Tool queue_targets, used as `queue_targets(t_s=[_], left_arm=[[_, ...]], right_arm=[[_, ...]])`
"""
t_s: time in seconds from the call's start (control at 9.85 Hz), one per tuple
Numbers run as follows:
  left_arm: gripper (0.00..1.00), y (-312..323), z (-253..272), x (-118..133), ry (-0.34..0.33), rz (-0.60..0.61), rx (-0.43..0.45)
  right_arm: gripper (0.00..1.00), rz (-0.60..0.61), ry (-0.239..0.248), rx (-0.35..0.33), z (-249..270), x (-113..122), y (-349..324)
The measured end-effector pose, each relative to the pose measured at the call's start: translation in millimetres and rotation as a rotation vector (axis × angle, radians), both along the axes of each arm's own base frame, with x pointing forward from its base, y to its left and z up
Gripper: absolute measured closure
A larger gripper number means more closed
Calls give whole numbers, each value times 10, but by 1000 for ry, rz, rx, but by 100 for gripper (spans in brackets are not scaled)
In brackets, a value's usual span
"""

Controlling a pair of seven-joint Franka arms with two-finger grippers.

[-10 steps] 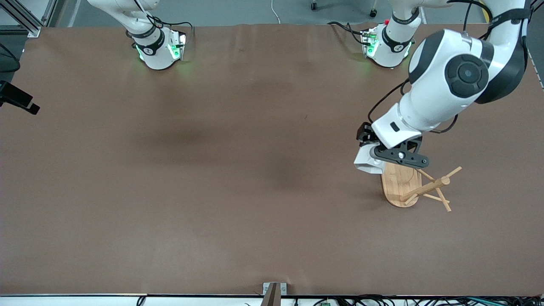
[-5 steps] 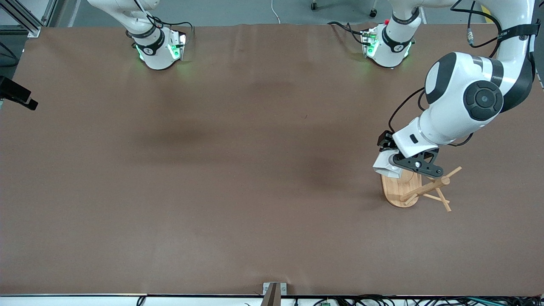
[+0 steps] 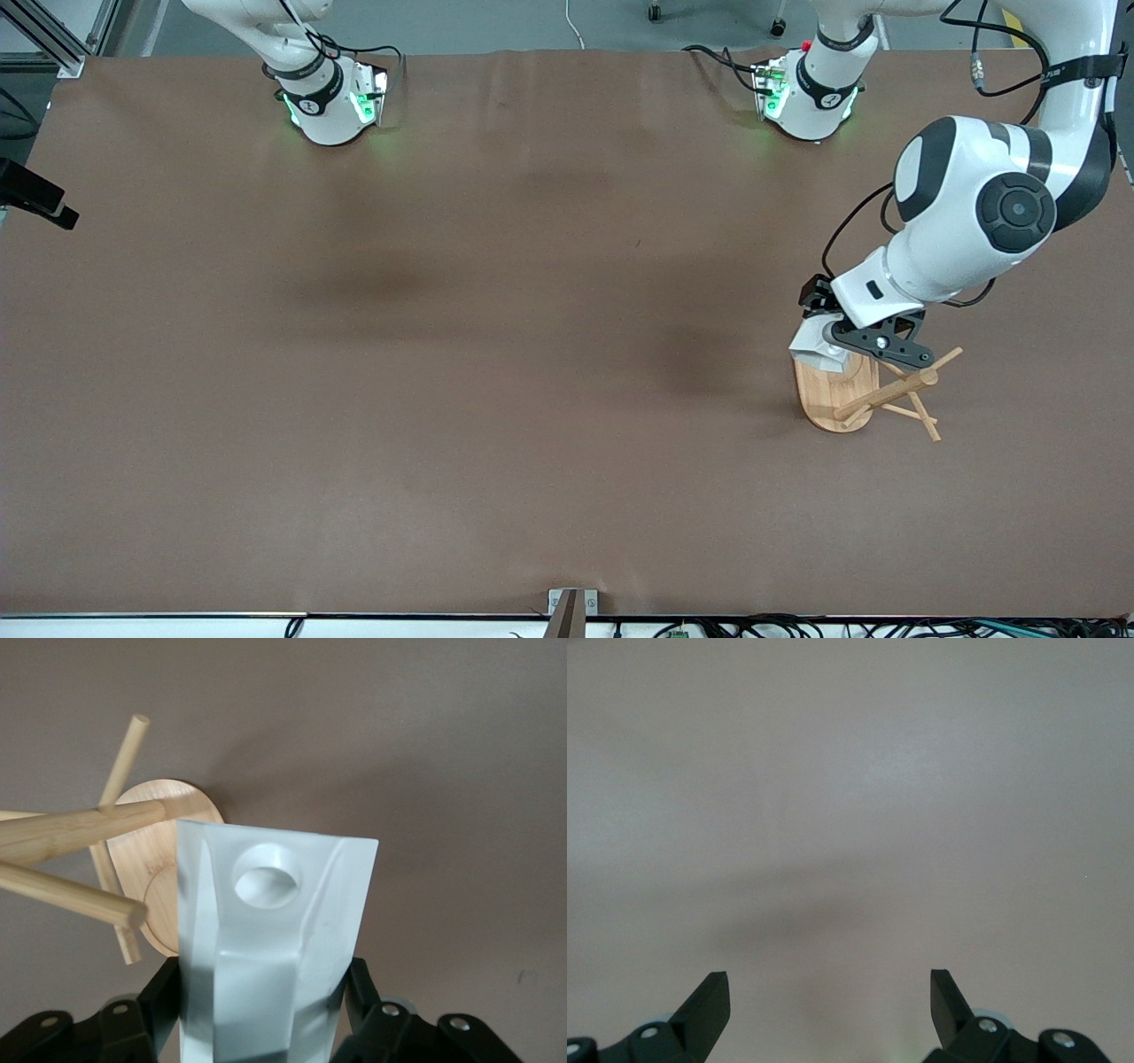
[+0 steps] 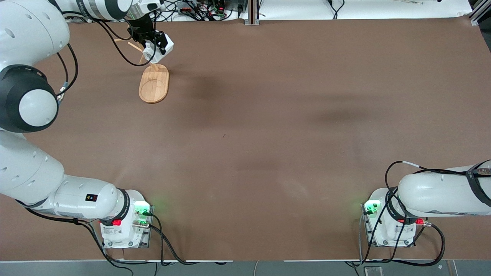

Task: Hang cup on rack
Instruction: 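Lower the cup with the left gripper onto a rack peg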

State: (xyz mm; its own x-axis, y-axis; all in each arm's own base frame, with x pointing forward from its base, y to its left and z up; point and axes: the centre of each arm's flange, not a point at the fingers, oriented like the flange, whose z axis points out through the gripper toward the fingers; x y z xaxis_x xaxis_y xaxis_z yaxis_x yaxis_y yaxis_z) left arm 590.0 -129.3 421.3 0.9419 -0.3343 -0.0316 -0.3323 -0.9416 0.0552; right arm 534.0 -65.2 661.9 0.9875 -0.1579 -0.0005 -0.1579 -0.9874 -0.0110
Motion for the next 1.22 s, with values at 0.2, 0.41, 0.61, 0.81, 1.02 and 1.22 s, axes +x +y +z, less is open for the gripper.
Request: queue_targets(t_s=[0.2,0.41,0.61,0.81,1.02,1.22], left_arm=[[23,66,-31,23,-17,5,-1],[23,79,-97,32,-24,4,-2],[23,157,-153,55,-21,0,1],[23,305,-162,84,-21,-7,-8],[23,457,-175,109,-17,-2,-47],[23,592,-219,154,-29,-4,-50]], right_arm=[[0,2,0,-1,0,0,-1],[0,2,0,-2,0,0,-2],[0,2,0,-2,0,0,-3],[0,2,0,-3,0,0,-5],[0,2,0,-3,0,-1,-6],[0,1,1,-4,-2,0,-8]])
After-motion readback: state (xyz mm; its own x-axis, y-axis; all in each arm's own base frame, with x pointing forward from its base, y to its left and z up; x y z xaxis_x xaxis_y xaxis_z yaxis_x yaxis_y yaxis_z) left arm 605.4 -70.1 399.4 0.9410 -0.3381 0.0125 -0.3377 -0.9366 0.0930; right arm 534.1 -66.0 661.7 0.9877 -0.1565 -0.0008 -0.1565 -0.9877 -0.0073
